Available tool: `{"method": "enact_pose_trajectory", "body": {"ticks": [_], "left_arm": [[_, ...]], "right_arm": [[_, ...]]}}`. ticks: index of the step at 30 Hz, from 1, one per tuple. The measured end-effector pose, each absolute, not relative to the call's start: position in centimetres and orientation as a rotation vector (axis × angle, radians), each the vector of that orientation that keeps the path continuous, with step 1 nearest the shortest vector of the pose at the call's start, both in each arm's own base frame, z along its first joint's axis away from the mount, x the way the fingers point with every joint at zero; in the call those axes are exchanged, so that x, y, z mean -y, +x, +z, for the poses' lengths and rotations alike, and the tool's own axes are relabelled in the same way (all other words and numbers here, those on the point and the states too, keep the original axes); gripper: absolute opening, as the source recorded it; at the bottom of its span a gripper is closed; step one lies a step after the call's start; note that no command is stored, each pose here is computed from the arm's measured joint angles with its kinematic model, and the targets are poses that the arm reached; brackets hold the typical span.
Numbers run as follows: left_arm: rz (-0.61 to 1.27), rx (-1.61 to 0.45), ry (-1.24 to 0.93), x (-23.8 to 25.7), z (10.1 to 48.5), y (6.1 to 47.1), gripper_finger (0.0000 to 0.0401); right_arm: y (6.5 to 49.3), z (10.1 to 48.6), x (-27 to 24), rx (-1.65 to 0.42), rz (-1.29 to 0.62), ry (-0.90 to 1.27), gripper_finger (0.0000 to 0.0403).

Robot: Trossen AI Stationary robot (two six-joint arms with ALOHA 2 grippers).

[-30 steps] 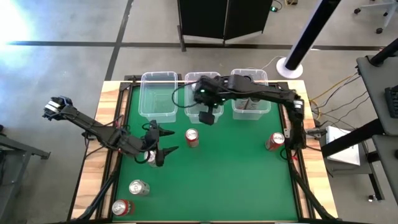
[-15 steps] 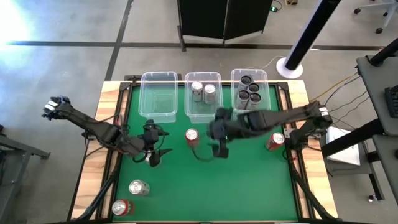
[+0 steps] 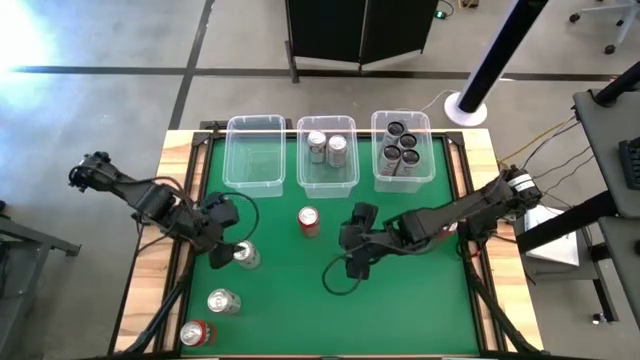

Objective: Sort soda cans
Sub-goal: Put the top red-silver soda can into the middle transparent bin

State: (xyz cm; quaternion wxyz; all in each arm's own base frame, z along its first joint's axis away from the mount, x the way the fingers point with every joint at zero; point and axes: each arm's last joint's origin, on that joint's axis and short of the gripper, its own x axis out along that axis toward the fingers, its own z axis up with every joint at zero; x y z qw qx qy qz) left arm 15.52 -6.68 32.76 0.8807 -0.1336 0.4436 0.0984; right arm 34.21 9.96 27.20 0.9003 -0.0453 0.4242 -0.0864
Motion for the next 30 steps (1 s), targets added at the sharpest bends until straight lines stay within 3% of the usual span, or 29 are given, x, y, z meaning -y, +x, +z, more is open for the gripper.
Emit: {"method": "enact_pose_trajectory", "body": {"ticks": [17, 30], "left_arm": [[0.146, -1.048, -0.189, 8.7, 28.0, 14.4, 0.0378], [0.098, -1.074, -0.159, 9.4, 23.1, 15.4, 0.0378]], "right_arm": [[31.0, 26.8, -17.1, -0.828, -0.171, 0.046, 0.0391], [30.3, 26.5, -18.1, -0.804, -0.209, 0.074, 0.0391]]}}
